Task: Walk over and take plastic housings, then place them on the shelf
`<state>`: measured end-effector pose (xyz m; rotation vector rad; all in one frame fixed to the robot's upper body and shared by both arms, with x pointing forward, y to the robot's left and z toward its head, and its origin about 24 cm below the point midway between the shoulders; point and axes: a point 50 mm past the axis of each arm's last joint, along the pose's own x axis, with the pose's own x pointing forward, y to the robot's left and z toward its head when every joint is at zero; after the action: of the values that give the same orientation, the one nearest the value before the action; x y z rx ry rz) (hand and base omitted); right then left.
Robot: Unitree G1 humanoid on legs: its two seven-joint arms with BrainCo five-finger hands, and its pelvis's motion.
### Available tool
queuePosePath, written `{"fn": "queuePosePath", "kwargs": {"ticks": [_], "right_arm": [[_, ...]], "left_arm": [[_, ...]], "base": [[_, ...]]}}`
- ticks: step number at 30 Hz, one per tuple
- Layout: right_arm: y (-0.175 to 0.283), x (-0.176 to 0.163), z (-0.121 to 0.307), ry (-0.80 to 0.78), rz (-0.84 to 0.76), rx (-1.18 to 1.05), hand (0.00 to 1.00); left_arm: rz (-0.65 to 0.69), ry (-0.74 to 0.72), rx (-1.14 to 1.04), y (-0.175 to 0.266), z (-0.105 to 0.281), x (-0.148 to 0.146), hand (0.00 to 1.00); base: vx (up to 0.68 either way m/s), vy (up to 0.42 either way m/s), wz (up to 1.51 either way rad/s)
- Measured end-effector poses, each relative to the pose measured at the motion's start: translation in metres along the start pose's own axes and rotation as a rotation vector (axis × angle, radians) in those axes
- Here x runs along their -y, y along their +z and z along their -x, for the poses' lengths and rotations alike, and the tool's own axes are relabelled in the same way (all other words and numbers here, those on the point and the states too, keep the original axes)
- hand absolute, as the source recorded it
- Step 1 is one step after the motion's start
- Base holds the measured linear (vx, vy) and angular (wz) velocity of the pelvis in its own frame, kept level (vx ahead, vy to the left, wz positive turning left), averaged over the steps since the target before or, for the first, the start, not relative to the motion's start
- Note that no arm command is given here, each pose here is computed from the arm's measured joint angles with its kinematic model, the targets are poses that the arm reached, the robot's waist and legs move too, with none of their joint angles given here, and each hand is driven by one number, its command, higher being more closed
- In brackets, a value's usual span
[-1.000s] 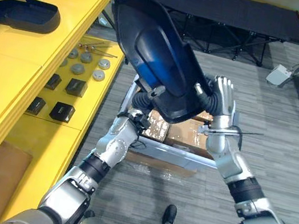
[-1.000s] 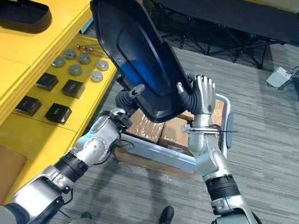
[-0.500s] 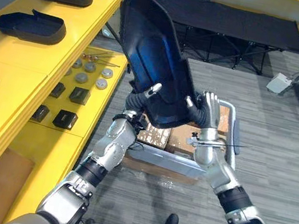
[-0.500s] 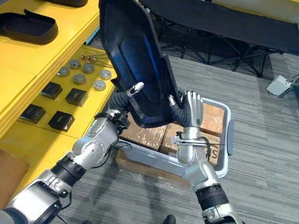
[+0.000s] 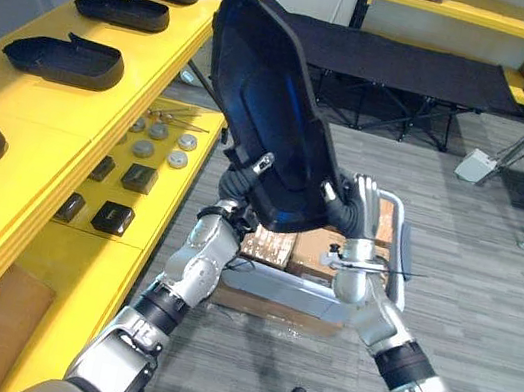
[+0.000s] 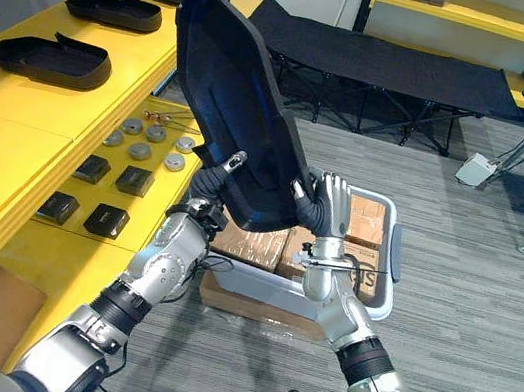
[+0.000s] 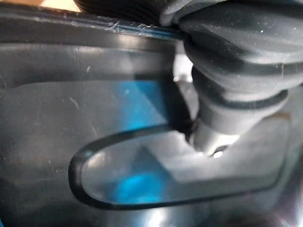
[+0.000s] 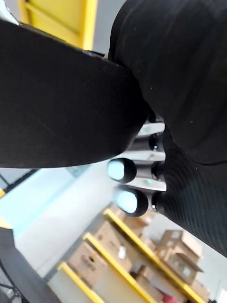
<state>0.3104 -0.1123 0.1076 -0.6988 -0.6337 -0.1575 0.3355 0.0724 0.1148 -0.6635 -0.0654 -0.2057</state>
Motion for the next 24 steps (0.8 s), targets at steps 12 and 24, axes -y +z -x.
{"fn": "queuePosePath", "kwargs": {"ticks": [12, 24], "right_arm": [[0.01, -0.004, 0.018, -0.032, -0.248, -0.06, 0.0], [0.053, 0.101, 0.002, -0.406, -0.744, 0.245, 0.0]], "left_arm": [[-0.132, 0.027, 0.112, 0.007, 0.007, -0.005, 1.0], [-0.603, 0.572, 0.38, 0.035, 0.052, -0.074, 1.0]], "base": [[0.0, 0.01, 0.01], [0.0, 0.022, -0.06]]}}
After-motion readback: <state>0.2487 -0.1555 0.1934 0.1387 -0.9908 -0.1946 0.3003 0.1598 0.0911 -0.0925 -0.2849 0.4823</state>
